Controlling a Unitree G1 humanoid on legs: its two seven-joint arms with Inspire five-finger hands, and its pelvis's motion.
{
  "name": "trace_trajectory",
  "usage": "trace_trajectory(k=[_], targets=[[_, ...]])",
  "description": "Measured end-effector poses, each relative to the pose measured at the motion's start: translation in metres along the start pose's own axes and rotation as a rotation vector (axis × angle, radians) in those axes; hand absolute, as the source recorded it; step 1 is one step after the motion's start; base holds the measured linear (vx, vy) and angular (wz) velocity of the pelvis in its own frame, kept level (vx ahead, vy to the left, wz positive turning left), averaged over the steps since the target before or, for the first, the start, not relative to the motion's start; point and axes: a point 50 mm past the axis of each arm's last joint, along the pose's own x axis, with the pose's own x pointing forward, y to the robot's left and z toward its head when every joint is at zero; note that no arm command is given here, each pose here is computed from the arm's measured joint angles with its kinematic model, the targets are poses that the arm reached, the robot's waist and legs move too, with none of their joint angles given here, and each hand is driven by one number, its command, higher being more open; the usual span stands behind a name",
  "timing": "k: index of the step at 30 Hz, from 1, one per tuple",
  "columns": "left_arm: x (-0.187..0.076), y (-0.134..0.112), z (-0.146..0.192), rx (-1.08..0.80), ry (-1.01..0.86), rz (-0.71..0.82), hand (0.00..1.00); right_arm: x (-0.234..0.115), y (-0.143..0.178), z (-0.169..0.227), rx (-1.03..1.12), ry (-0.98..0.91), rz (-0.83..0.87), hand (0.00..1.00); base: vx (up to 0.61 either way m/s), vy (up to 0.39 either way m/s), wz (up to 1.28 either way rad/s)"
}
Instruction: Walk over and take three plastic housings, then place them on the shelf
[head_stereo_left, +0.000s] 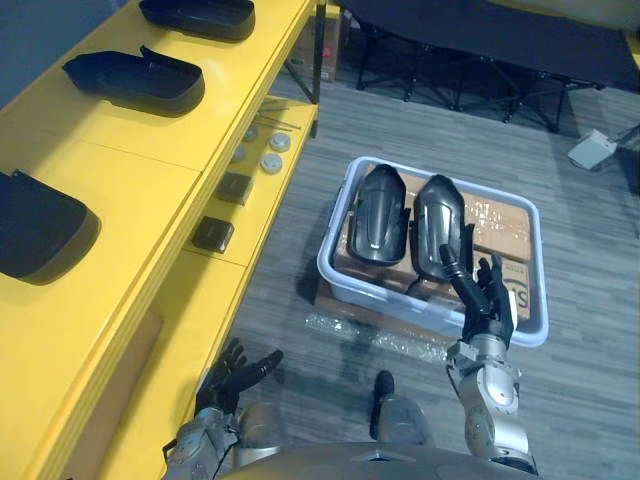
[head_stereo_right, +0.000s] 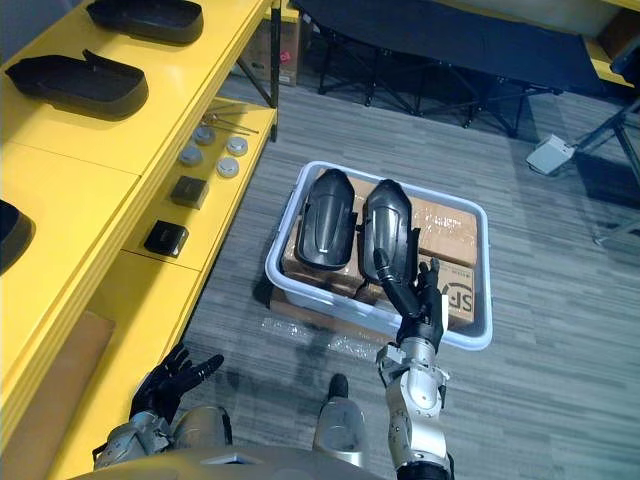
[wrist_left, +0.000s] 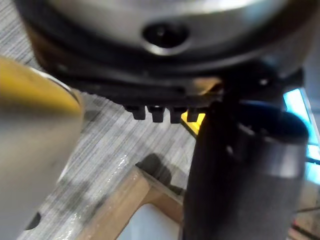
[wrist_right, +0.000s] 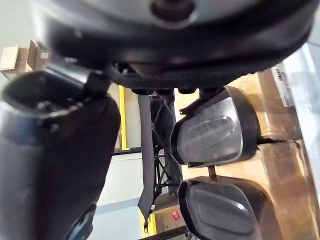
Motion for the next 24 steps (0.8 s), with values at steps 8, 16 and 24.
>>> trace_trajectory(k=[8, 16, 24], targets=[[-0.001, -0.002, -0.005, -0.060, 0.016, 0.018, 1.00, 0.015, -0.033, 0.028, -0.115, -0.078, -0.133, 1.00, 0.05, -0.161, 0.27], [0.002, -0.014, -0.004, -0.037, 0.051, -0.070, 1.00, 0.035, -0.082, 0.050, -0.280, -0.071, -0.383, 1.00, 0.00, 0.027, 0.36], [0.017, -0.023, 0.025, 0.078, -0.008, -0.176, 1.00, 0.061, -0.087, 0.037, -0.307, 0.071, -0.493, 1.00, -0.03, 0.127, -0.13]])
